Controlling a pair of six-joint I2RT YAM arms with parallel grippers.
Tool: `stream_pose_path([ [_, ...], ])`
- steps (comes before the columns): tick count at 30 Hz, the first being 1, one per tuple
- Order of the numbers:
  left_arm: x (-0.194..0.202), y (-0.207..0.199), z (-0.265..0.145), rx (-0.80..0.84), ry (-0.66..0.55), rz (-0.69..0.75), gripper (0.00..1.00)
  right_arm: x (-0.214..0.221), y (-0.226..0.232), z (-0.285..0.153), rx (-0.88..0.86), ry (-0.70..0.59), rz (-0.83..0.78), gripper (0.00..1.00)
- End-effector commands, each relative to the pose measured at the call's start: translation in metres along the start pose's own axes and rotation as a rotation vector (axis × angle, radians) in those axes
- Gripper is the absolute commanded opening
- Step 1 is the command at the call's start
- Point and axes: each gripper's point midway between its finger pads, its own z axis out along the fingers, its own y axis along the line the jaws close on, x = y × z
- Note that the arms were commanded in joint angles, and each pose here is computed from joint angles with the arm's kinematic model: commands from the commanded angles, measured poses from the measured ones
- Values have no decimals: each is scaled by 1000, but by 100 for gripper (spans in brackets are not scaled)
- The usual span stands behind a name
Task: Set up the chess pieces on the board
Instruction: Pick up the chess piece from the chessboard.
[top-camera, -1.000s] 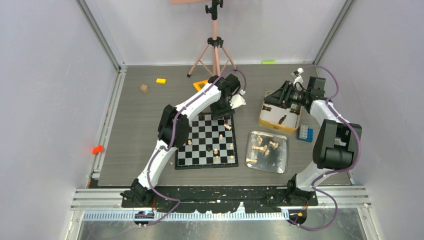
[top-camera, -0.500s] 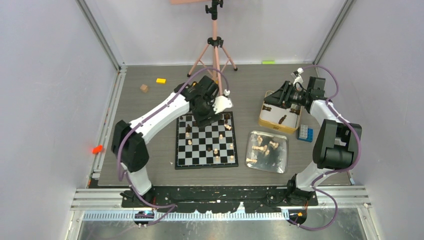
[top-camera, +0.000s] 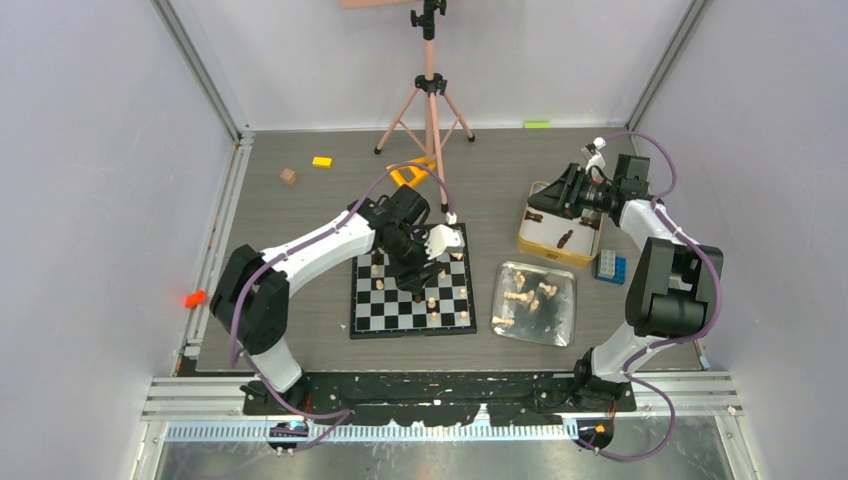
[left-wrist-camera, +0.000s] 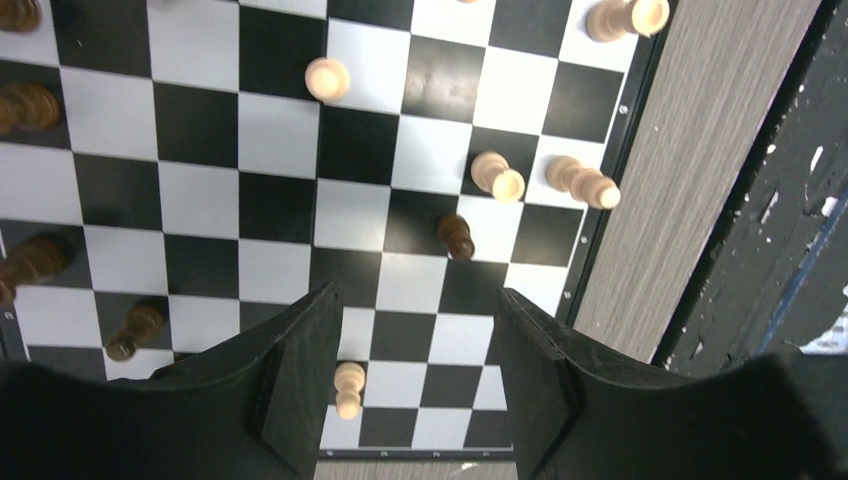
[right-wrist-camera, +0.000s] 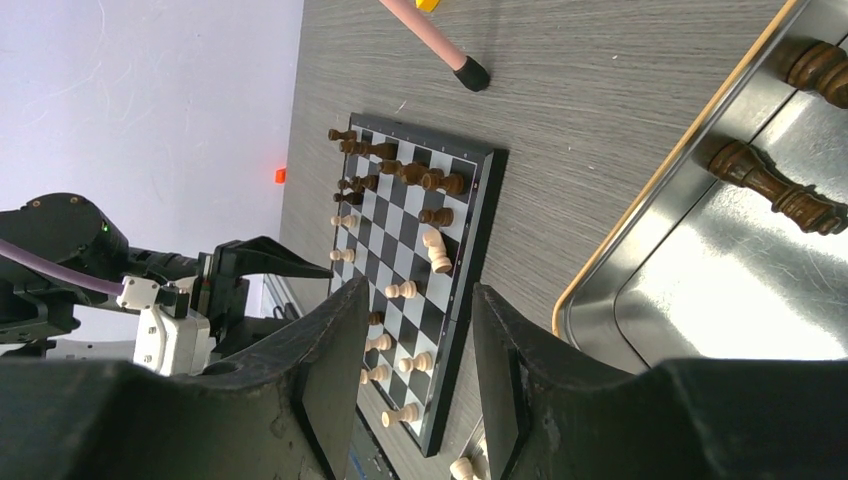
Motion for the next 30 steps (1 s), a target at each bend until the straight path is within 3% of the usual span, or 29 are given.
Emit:
stream_pose_path([
  [1, -20, 6, 17, 17, -79, 21, 59, -9, 6, -4, -8, -18, -49, 49],
  [24, 10, -13, 52, 120, 38, -4, 44, -7, 2, -2, -6, -9, -39, 48],
  [27, 12, -12, 53, 120, 48, -4, 36, -7, 2, -2, -6, -9, -38, 48],
  [30, 8, -10, 51, 113, 46, -1, 22, -7, 2, -2, -6, -9, -39, 48],
])
